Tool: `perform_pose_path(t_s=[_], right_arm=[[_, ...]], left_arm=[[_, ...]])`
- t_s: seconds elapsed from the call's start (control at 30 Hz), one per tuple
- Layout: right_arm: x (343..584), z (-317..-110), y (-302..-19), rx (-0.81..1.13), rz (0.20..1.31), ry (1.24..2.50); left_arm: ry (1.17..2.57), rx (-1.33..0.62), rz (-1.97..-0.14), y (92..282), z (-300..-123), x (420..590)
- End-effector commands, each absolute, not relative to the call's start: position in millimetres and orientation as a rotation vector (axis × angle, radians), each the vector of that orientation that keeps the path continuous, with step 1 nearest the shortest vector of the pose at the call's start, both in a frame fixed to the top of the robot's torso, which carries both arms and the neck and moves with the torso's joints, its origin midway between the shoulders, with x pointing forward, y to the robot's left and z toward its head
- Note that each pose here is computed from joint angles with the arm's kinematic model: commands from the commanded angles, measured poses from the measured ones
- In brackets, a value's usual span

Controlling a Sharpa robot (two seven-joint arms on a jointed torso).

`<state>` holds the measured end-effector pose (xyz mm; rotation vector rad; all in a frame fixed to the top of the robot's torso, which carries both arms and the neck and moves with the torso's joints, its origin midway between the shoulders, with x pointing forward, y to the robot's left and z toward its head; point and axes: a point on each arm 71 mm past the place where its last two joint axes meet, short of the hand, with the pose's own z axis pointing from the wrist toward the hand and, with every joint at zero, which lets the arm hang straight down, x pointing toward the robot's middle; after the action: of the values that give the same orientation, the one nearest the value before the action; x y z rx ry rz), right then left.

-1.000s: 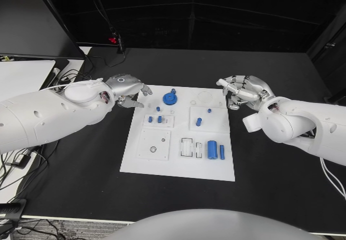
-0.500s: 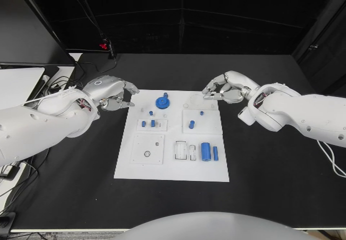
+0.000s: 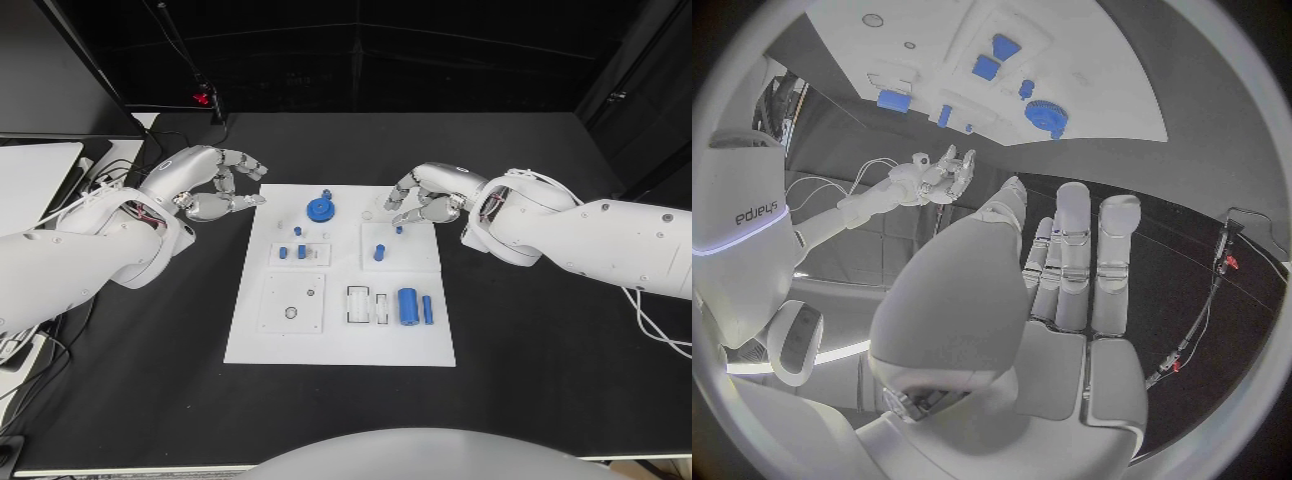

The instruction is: Assemble the parts on the task board

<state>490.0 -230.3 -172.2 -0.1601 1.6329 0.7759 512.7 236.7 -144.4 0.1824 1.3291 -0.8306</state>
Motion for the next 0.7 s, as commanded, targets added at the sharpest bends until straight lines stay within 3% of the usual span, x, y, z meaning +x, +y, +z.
perform_pose_path(t_s=[0.03,0.7], right_arm=[[490,-173,-225,-0.303,0.642,1.615],[491,-181,-214,-0.419,0.434,1.651]], left_arm=[[1.282,0.086,-0.89,240.8,-139.1,512.8],[1.267,0.078,-0.905,240.1,-138.2,512.2]])
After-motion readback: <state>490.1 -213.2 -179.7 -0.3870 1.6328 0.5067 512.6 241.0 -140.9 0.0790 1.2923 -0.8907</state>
